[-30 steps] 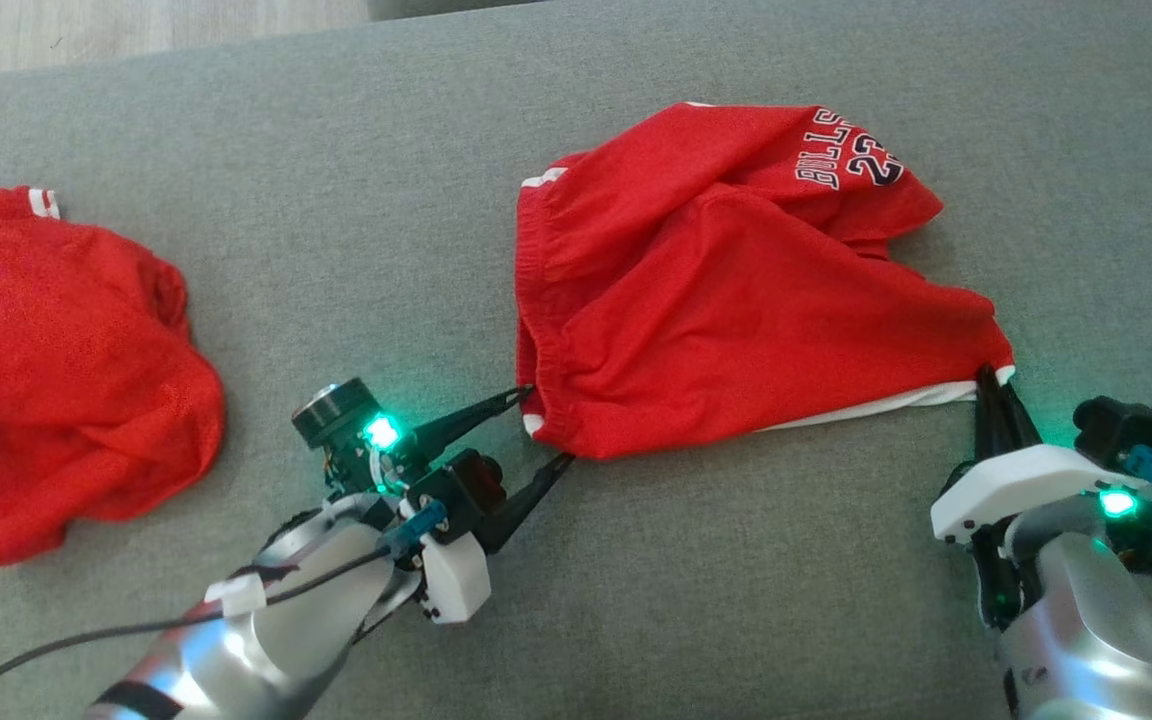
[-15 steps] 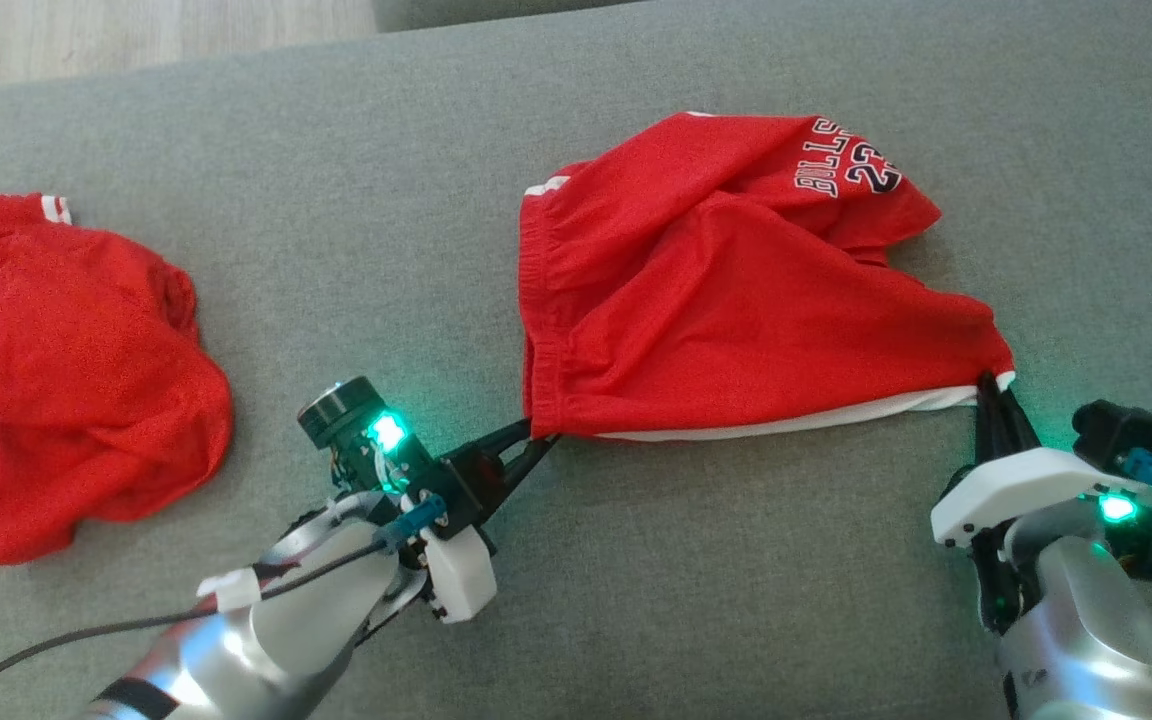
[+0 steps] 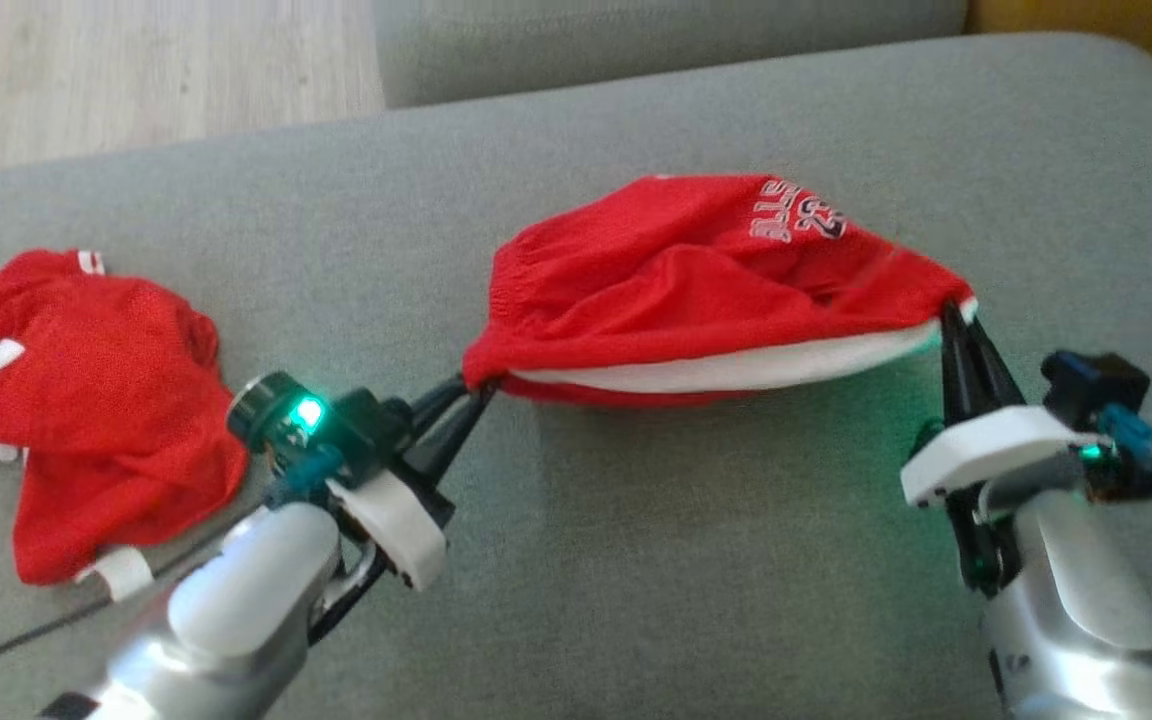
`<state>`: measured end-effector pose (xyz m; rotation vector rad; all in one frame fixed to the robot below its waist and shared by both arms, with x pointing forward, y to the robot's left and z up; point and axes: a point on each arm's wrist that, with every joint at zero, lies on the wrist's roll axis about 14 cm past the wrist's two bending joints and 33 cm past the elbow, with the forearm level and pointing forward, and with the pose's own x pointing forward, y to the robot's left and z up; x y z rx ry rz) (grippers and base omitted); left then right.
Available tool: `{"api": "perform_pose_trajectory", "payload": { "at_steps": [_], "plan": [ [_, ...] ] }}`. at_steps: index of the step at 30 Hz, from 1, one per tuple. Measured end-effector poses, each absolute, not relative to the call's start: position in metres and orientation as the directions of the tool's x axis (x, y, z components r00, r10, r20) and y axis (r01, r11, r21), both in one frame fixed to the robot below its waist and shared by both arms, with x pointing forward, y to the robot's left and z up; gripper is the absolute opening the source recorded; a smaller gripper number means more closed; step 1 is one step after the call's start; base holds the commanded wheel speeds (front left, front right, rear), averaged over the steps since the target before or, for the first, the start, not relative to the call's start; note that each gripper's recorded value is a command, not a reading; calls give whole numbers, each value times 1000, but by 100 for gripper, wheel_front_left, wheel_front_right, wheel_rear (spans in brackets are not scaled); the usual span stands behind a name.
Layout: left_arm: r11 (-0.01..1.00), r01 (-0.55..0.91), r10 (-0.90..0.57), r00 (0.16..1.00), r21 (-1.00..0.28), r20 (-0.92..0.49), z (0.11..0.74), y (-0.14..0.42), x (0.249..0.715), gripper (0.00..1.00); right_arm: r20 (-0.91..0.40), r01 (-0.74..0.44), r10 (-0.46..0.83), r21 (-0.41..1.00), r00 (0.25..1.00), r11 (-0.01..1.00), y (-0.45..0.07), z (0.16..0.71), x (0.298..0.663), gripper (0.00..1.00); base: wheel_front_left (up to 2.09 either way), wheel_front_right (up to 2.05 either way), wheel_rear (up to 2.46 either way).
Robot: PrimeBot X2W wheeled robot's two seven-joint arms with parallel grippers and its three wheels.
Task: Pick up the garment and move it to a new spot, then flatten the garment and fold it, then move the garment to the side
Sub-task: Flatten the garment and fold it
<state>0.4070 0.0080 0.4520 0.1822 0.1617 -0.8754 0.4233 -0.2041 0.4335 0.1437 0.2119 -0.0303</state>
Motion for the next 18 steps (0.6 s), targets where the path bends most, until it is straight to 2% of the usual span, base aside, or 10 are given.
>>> {"api": "perform_pose_trajectory", "payload": {
  "at_steps": [3,9,16,18],
  "plan": [
    [647,758,-741,650,79,-171,477,10,413,0,-109,-22,35,115,993,993,-193,473,432,0,0,0,0],
    [687,713,-710,699,139,-81,555,20,442,0,83,-102,97,62,992,993,-192,567,443,0,0,0,0],
    [738,633,-664,743,234,83,653,30,455,0,336,-166,162,-16,928,986,-178,681,438,0,0,0,0],
    [744,622,-658,745,244,107,665,30,453,0,367,-169,165,-23,915,985,-177,692,433,0,0,0,0]
  ]
}}
